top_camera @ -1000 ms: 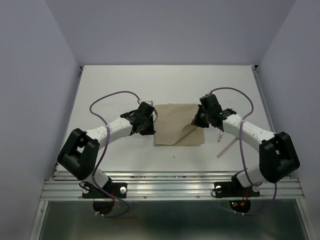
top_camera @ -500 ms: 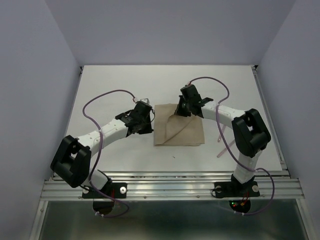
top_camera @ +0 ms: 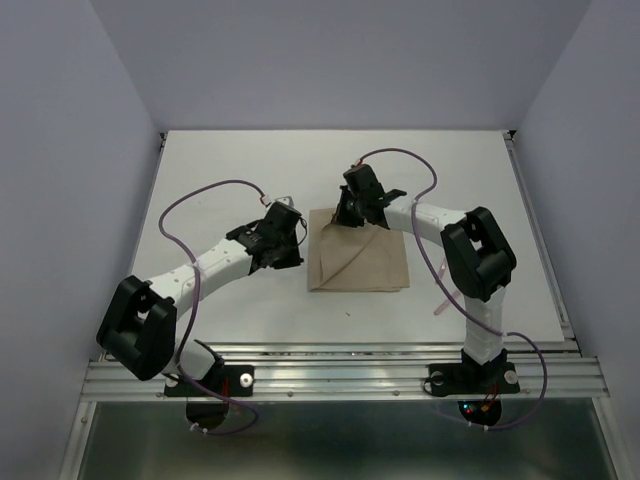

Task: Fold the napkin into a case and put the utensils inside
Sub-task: Fold the top corner of the square-folded napkin at the center of the board.

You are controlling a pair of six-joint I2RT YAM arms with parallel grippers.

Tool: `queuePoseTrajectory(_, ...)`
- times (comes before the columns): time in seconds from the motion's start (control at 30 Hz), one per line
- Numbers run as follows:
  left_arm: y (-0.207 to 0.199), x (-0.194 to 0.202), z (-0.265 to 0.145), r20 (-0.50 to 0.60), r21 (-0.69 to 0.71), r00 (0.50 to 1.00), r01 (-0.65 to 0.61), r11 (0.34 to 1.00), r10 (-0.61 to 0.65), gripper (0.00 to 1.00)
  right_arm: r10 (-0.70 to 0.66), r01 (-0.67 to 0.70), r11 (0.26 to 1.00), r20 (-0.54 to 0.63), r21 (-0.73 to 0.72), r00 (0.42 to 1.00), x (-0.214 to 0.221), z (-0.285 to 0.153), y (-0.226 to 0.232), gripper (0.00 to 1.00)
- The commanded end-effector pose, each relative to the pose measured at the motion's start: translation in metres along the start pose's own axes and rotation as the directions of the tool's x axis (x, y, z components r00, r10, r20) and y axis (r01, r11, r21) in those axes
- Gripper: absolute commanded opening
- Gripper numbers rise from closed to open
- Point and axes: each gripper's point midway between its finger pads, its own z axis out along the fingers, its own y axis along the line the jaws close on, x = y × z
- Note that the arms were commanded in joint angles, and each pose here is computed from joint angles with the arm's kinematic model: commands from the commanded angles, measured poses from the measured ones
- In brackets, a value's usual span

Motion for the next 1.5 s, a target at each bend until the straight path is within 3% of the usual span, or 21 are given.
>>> queuePoseTrajectory(0.0,0.004,-0.006,-0.009,0.036,-0.006,0.999,0.016,1.000,-0.016,0.23,-0.002,0.006,0.999,0.089,-0.040,0.996,-0.030,-0.001,0.019,0.01)
queuePoseTrajectory(0.43,0.006,0.002,-0.011,0.023,0.005,0.999,0.023,1.000,-0.023,0.23,0.043,-0.058,0.996,0.196,0.068,0.980,-0.046,-0.004,-0.002,0.01)
queuePoseTrajectory(1.17,0.003,0.002,-0.009,0.019,0.015,1.000,0.009,1.000,-0.010,0.23,0.038,-0.041,0.999,0.145,0.018,0.989,-0.039,0.014,0.008,0.01)
queuePoseTrajectory(1.27,0.002,0.001,-0.008,0.018,0.018,1.000,0.006,1.000,-0.007,0.23,0.032,-0.034,0.999,0.139,0.013,0.990,-0.038,0.016,0.010,0.09)
queuePoseTrajectory(1.3,0.001,0.002,-0.007,0.014,0.023,1.000,0.005,1.000,-0.005,0.23,0.028,-0.030,0.999,0.139,0.012,0.990,-0.040,0.015,0.011,0.27)
queuePoseTrajectory(1.33,0.000,0.001,-0.006,0.015,0.024,1.000,0.005,1.000,-0.005,0.23,0.024,-0.027,1.000,0.135,0.014,0.991,-0.039,0.015,0.010,0.27)
queuePoseTrajectory(1.37,-0.002,0.001,-0.007,0.011,0.032,1.000,0.005,0.999,-0.005,0.23,0.022,-0.026,0.999,0.137,0.026,0.990,-0.040,0.013,0.009,0.52)
queuePoseTrajectory(1.47,-0.006,-0.001,-0.005,0.003,0.042,1.000,0.003,0.999,-0.003,0.24,0.019,-0.035,0.997,0.202,0.075,0.979,-0.051,-0.003,-0.001,0.56)
